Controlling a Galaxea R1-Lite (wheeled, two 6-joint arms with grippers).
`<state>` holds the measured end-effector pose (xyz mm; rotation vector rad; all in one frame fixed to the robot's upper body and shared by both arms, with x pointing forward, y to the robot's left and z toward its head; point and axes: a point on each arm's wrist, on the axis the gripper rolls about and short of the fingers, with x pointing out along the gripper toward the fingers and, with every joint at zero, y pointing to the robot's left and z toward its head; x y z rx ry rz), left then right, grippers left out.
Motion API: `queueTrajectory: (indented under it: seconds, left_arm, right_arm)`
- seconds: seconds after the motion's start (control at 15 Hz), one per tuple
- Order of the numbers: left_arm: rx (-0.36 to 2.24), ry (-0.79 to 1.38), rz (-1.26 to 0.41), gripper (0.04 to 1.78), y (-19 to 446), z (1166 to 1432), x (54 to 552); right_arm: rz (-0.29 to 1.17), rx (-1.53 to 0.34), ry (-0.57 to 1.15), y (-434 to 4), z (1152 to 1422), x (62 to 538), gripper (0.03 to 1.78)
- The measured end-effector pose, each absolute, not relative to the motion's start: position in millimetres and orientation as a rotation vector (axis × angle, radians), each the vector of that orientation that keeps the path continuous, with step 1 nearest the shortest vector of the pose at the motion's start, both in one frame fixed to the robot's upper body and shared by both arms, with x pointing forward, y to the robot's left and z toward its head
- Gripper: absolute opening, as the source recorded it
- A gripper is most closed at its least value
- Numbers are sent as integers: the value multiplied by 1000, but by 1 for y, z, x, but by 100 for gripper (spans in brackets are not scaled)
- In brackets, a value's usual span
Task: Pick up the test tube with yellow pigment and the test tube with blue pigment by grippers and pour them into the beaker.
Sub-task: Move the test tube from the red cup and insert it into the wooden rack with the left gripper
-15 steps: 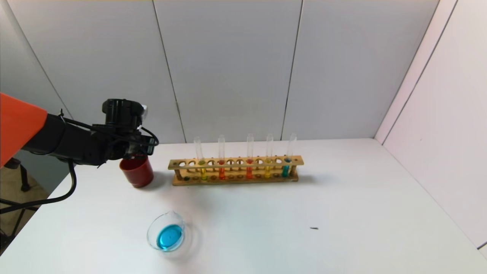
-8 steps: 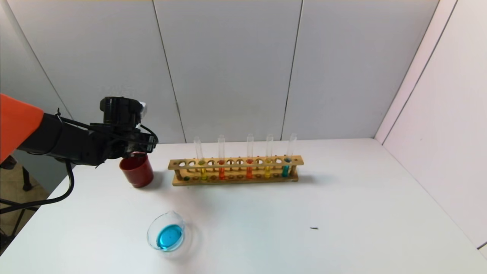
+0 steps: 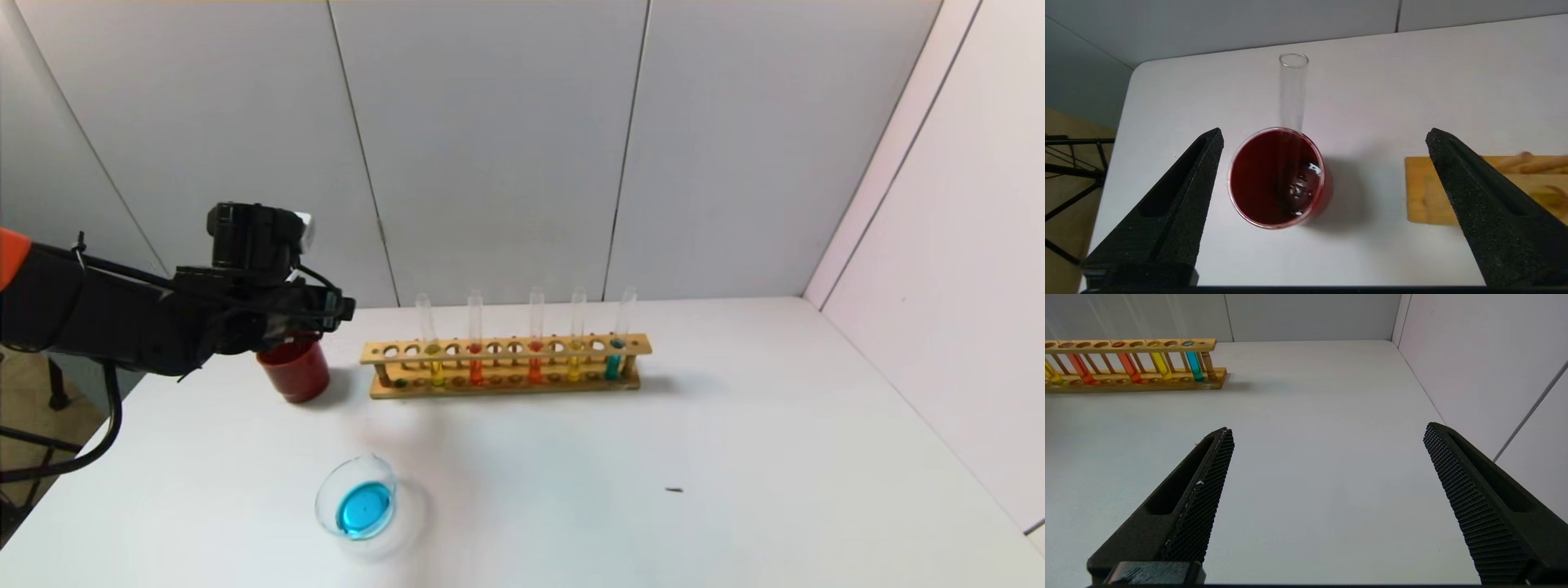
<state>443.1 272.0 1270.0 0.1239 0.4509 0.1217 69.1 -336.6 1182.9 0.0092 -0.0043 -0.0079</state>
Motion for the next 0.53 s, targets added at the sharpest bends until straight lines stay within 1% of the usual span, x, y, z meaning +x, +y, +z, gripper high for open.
queueTrajectory:
  seconds: [0.27, 0.53]
  left_arm:
    - [48, 439, 78, 174, 252, 1269, 415]
    - [38, 336, 23, 174, 229, 1262, 395]
  right_arm:
    - [-8, 9, -4, -337, 1183, 69, 170]
    - [-7, 9, -4, -337, 1183, 69, 170]
